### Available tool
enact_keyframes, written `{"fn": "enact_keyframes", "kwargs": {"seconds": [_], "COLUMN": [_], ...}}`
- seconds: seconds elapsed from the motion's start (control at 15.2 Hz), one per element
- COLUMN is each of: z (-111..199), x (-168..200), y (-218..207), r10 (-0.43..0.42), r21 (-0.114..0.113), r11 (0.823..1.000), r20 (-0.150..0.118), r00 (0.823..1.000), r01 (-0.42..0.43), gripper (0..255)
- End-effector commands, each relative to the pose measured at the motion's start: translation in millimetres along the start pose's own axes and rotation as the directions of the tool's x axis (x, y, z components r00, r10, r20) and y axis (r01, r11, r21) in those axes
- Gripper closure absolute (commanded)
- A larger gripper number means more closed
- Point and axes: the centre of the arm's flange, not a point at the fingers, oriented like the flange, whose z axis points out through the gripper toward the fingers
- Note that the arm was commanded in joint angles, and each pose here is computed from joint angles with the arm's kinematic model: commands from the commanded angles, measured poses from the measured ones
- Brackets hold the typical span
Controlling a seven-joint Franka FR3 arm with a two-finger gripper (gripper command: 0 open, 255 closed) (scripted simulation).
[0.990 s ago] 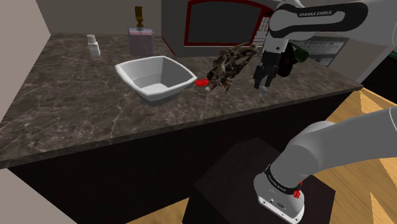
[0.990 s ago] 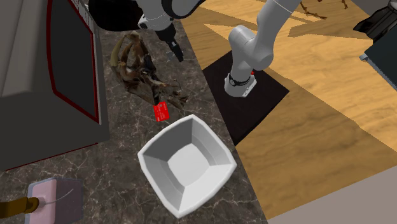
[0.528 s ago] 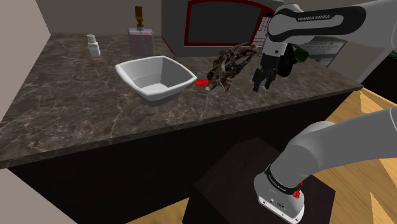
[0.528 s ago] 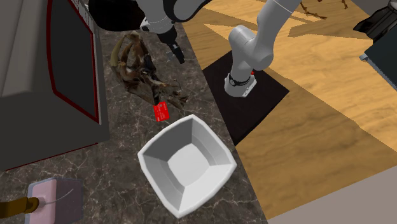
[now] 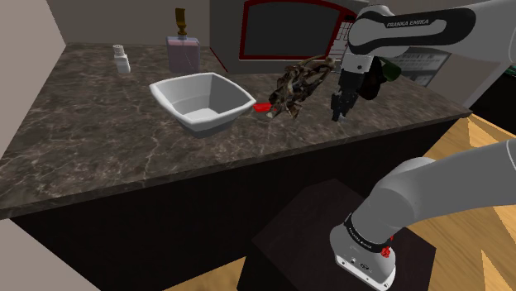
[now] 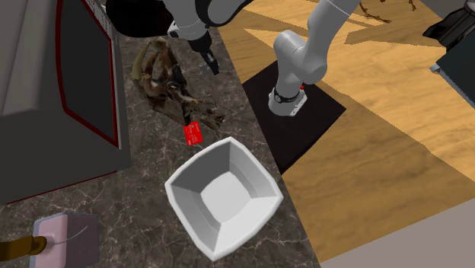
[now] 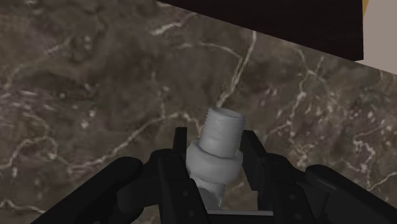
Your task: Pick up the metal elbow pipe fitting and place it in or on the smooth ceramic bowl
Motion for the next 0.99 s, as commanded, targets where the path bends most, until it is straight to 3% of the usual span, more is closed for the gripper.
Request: {"fn": "enact_keyframes", "kwargs": {"seconds": [0.0,0.2,0.92], "z": [0,0,-56], "x": [0,0,-12], "y": [0,0,-6], "r10": [0.000,0.000,0.000], "r21": [0.000,0.000,0.000], "r11": [1.000,1.000,1.000], "r20": [0.000,0.000,0.000], "r00": [1.000,1.000,1.000], "r01": [0.000,0.000,0.000], "gripper": [255,255,255]}}
